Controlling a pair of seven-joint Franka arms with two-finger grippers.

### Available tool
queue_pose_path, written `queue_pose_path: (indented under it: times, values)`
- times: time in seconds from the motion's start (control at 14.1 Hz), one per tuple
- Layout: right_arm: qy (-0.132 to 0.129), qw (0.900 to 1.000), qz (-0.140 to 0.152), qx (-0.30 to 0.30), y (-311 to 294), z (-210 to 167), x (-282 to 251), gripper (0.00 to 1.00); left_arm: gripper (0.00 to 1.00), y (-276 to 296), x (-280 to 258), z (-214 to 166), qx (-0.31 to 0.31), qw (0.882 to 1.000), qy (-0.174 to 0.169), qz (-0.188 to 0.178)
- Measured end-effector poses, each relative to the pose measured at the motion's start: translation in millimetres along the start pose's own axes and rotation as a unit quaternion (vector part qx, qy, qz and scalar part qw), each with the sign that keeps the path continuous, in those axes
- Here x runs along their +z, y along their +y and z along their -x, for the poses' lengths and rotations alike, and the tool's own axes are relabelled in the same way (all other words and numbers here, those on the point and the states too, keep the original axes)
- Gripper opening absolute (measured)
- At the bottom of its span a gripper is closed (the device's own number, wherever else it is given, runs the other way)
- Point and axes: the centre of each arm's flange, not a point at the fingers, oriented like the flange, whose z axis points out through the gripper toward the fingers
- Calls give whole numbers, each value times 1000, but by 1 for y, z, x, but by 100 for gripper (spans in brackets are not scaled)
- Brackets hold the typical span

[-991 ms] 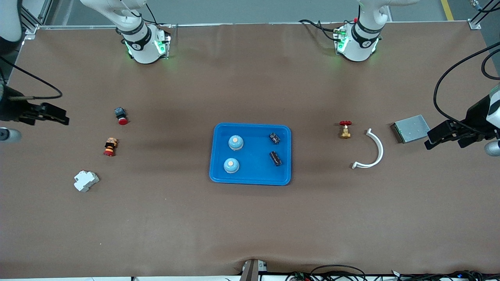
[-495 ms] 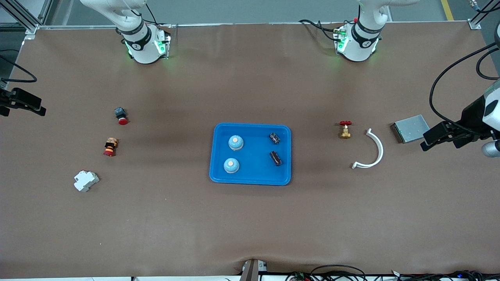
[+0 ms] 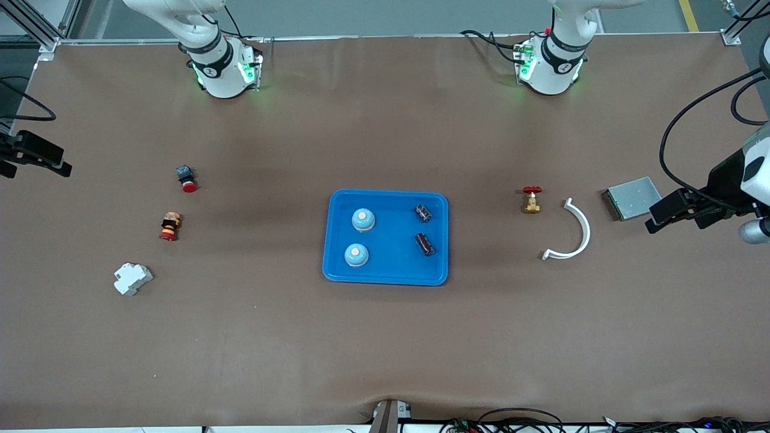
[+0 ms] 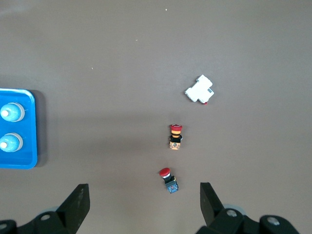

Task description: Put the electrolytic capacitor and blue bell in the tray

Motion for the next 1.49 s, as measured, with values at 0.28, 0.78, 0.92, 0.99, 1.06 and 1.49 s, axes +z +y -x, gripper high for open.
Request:
queue_pose_path:
  times: [0.28, 0.78, 0.92, 0.99, 1.06, 1.49]
  values:
    - [5, 1000, -1, 0, -1, -1, -1, 100, 100, -4, 2, 0, 0, 1000, -2, -4]
    - [11, 1000, -2, 1, -2, -2, -2, 100, 100, -5, 3, 7, 23, 1000, -4, -8]
    - [12, 1000, -2, 1, -2, -3, -2, 100, 100, -4, -6, 19, 24, 1000, 1, -8]
    - [12, 1000, -2, 0, -2, -3, -2, 100, 100, -2, -14, 26, 26, 1000, 6, -7]
    - [12, 1000, -2, 0, -2, -3, -2, 100, 100, 0, -23, 34, 28, 1000, 10, -7]
    - [16, 1000, -2, -1, -3, -3, -3, 100, 100, 27, -36, 54, 53, 998, 20, -2]
